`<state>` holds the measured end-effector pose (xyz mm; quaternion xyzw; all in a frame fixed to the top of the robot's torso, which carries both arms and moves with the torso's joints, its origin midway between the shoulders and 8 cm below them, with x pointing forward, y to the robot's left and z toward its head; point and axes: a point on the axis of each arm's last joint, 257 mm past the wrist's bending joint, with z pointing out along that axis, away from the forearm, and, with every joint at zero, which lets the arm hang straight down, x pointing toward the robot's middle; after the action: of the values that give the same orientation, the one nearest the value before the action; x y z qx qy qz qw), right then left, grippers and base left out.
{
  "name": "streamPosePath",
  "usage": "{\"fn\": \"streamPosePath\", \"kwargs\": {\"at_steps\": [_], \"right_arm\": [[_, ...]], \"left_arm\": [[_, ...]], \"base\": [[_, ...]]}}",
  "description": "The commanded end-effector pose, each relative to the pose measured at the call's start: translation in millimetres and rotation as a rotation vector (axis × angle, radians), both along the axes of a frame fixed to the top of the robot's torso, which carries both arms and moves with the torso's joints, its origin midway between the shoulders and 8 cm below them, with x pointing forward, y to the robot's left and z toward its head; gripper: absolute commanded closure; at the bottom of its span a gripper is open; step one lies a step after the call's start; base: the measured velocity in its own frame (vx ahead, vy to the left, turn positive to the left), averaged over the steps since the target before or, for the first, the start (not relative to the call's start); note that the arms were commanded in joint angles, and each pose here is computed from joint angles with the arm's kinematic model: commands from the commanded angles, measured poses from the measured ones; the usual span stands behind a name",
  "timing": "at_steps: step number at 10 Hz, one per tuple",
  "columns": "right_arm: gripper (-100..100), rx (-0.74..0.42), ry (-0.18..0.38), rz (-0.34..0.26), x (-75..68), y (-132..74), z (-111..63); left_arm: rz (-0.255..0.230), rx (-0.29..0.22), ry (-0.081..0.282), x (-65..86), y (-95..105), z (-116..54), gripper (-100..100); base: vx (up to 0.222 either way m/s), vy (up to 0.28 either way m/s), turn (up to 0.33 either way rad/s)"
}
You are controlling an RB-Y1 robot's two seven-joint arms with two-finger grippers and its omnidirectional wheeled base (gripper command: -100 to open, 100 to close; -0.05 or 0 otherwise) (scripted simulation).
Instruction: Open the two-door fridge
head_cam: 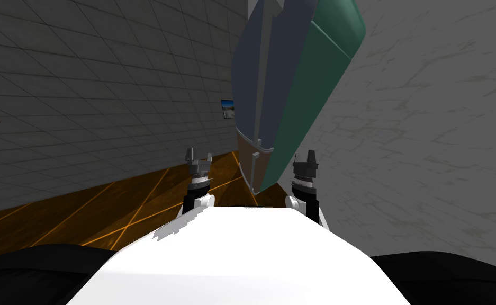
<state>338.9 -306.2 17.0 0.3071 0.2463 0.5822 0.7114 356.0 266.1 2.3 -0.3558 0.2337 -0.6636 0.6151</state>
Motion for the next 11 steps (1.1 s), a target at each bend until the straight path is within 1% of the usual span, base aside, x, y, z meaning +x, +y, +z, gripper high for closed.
{"fn": "streamPosePath", "kwargs": {"at_steps": [1, 9, 10, 11], "right_arm": [[0, 0.0, 0.0, 0.0, 0.0, 0.0, 0.0], [0, 0.0, 0.0, 0.0, -0.1, 0.0, 0.2], [-100, -0.055, 0.009, 0.005, 2.2, 5.7, 1.2], [-100, -0.101, 0.015, 0.006, 4.0, 10.5, 1.9]], "left_arm": [[0.0, 0.0, 0.0, 0.0, 0.0, 0.0, 0], [0.0, 0.0, 0.0, -0.1, 0.0, 0.2, 0], [0.0, 0.0, 0.0, -0.1, 0.0, 0.2, 0], [0.0, 0.0, 0.0, 0.0, 0.0, -0.1, 0]], "base": [[0.0, 0.0, 0.0], [0.0, 0.0, 0.0], [0.013, 0.01, -0.053], [0.021, 0.026, -0.075]]}}
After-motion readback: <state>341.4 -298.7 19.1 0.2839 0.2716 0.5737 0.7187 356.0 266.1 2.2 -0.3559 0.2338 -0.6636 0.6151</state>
